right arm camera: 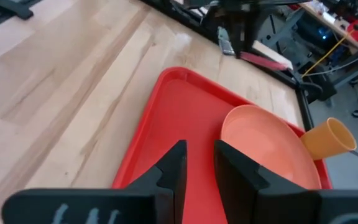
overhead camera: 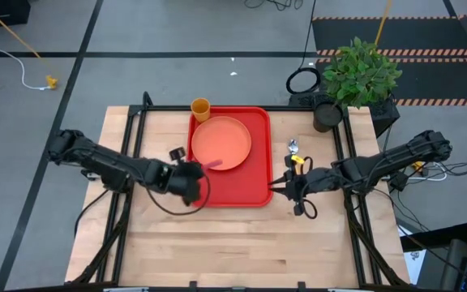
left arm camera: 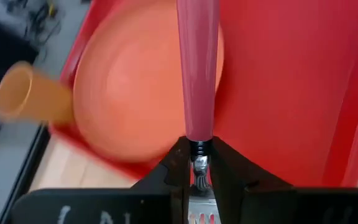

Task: Pick and place plate/cup/fork/spoon on tray
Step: Put the pink fork on the red serving tray to the left side of the orange plate

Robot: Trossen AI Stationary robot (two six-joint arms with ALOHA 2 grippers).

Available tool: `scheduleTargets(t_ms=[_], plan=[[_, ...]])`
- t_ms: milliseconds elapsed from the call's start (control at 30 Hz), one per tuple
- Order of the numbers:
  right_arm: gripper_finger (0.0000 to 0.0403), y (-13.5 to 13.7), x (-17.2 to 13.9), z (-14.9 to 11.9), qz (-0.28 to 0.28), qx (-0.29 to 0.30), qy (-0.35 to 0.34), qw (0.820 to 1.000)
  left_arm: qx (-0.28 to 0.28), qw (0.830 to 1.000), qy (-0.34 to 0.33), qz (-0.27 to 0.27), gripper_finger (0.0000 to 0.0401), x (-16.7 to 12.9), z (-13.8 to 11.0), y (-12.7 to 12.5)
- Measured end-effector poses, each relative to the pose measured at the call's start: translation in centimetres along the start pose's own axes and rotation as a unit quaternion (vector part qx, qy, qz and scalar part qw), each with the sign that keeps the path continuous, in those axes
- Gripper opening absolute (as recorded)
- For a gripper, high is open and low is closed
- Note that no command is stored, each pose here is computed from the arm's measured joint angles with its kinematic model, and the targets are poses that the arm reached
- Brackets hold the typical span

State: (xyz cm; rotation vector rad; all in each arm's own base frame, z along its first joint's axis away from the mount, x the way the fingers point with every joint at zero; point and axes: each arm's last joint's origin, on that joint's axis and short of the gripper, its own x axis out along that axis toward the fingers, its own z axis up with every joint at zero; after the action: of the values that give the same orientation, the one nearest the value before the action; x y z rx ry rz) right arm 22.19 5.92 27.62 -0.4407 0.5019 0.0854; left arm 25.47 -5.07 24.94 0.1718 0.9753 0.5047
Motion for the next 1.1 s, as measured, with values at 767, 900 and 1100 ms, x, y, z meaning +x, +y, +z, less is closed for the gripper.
scheduleTargets(t_ms=[767,900,1100], plan=[[0.0073,0.6,0.5,-1.4,0.006,-0.002,0.019,1.000,0.108,0.985,0.012,-0.131,0.0045,9.1,2.6,-0.9],[0.0073,0.6,0.5,-1.4,0.006,-0.004,0.020,1.000,0.110,0.981,0.027,-0.156,0.0046,10.0,2.3,-1.5],[0.0073,0.6,0.5,-1.4,0.006,-0.008,0.020,1.000,0.105,0.981,0.022,-0.161,0.0046,11.2,2.3,-2.0]])
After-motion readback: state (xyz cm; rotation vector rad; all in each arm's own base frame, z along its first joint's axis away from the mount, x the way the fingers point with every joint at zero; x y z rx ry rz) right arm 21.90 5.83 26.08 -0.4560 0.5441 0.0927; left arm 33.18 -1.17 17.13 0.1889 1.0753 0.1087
